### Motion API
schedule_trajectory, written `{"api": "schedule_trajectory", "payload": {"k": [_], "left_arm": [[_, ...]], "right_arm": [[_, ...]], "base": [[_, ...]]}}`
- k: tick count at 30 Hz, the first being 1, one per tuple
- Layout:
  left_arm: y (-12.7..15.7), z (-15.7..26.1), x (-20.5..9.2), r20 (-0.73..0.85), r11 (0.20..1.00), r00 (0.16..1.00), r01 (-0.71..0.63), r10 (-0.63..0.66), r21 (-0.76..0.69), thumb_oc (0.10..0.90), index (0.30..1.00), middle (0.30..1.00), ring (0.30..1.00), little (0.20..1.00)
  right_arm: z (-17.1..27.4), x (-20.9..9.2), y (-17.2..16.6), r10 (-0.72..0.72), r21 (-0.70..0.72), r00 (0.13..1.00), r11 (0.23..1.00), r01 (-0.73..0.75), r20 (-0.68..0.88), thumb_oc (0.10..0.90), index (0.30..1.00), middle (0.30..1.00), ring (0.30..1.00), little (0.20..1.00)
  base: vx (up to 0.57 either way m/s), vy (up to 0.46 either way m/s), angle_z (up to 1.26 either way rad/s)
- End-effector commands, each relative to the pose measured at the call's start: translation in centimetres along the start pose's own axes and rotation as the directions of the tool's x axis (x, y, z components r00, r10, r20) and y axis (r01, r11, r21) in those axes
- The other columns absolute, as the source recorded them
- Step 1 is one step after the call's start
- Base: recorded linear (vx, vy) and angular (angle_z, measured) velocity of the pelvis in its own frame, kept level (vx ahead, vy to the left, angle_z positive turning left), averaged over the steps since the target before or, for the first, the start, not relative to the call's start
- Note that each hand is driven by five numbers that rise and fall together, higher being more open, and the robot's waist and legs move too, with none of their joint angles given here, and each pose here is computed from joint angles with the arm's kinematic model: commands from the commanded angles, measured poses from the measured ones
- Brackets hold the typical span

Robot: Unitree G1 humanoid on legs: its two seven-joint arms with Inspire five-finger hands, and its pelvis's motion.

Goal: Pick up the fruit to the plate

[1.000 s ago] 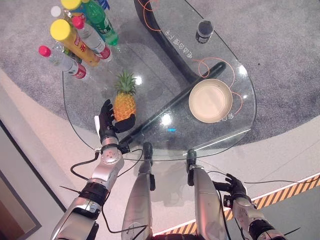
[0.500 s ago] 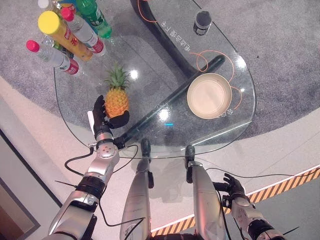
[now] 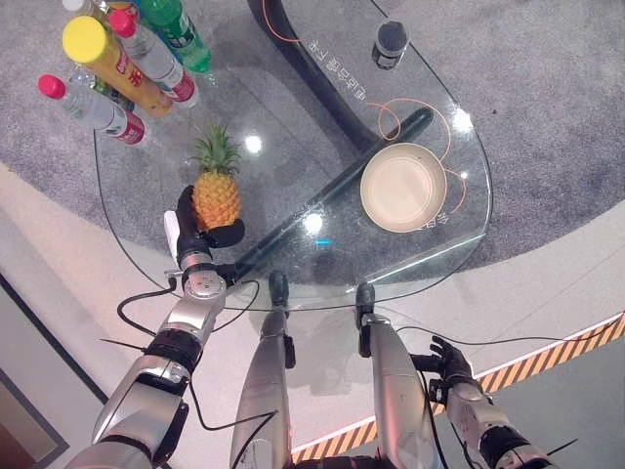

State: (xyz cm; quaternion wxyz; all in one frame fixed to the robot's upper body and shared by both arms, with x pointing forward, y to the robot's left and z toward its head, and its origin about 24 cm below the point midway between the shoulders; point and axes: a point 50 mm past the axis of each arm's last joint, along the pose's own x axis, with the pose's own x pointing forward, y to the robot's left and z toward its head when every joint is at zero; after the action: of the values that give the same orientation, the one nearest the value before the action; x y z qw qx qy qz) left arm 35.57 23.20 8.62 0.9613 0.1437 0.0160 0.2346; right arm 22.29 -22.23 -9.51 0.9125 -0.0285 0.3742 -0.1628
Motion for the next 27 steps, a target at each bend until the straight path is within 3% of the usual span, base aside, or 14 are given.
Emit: {"api": "schedule_trajectory", "payload": {"k": [1, 2, 3, 27], "left_arm": [[-4.0, 1.1, -1.2, 0.043, 0.986, 0.985, 0.169, -0.168, -0.006, 0.800, 0.900, 0.900, 0.900, 0.900], [-3.9, 1.1, -1.2, 0.040, 0.985, 0.985, 0.170, -0.170, -0.009, 0.698, 0.813, 0.813, 0.813, 0.798], [-4.0, 1.0, -1.2, 0.031, 0.985, 0.985, 0.173, -0.172, -0.022, 0.100, 0.300, 0.300, 0.300, 0.200], [-3.3, -0.9, -1.3, -0.061, 0.985, 0.988, 0.134, -0.141, -0.105, 0.100, 0.300, 0.300, 0.300, 0.200]], "right_arm": [[-0.5, -0.2, -0.5, 0.000, -0.014, 1.000, 1.000, -0.001, -0.009, 0.800, 0.900, 0.900, 0.900, 0.900], [-0.4, -0.2, -0.4, 0.000, -0.015, 1.000, 1.000, 0.000, -0.009, 0.800, 0.900, 0.900, 0.900, 0.900], [-0.5, -0.2, -0.4, -0.001, -0.015, 1.000, 1.000, 0.000, -0.009, 0.800, 0.900, 0.900, 0.900, 0.900], [-0.3, -0.1, -0.3, -0.024, -0.008, 1.000, 1.000, 0.024, -0.003, 0.800, 0.900, 0.900, 0.900, 0.900]], "base": [[0.00, 0.000, 0.00], [0.00, 0.000, 0.00], [0.00, 0.000, 0.00], [0.00, -0.001, 0.00]]}}
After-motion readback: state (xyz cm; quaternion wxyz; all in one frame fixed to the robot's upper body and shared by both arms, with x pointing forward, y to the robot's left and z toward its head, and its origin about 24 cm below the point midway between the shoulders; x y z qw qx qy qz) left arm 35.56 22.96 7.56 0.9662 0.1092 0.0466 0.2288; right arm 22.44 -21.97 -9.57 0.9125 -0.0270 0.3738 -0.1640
